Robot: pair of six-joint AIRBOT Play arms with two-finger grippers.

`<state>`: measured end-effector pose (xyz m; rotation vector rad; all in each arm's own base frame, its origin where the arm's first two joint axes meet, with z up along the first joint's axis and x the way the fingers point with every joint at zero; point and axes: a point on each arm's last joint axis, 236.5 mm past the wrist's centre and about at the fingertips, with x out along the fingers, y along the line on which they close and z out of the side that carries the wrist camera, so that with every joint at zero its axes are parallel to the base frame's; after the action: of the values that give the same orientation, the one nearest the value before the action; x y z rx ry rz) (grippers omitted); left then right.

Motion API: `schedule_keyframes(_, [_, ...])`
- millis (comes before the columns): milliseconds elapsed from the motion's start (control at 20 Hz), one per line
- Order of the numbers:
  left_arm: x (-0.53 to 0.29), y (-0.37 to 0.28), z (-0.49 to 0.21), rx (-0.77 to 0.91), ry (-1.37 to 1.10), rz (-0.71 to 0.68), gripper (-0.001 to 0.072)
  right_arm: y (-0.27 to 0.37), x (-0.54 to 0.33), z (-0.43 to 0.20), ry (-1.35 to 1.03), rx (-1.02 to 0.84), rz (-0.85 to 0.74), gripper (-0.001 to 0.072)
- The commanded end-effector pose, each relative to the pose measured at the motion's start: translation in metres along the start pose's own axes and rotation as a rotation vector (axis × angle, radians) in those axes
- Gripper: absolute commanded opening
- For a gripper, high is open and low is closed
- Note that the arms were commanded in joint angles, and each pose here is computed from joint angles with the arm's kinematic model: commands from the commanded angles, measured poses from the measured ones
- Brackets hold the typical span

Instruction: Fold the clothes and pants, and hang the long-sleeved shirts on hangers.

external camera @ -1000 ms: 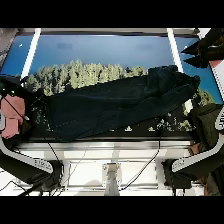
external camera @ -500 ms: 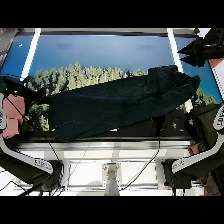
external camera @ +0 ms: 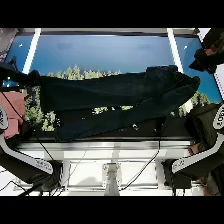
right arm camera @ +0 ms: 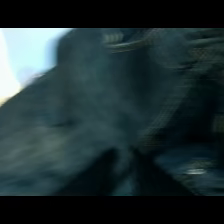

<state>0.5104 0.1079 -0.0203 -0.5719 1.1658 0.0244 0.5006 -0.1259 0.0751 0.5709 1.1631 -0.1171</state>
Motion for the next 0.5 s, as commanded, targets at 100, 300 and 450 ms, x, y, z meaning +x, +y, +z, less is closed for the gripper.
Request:
schedule_keyframes(100, [-0.005, -0.046, 0.052, 0.059, -0.212, -0.016, 0.0004, -0.079, 0.004, -0.003, 0.011, 0.092, -0.307, 0.0377])
schedule_keyframes(300, [0.009, -0.038, 0.052, -0.026, -0.205, -0.002, 0.0006, -0.106, -0.006, -0.008, 0.028, 0.145, -0.362, 0.0378])
schedule_keyframes(450, [0.022, -0.027, 0.047, -0.057, -0.177, 0.015, 0.0024, -0.119, -0.012, -0.015, 0.054, 0.177, -0.371, 0.0378])
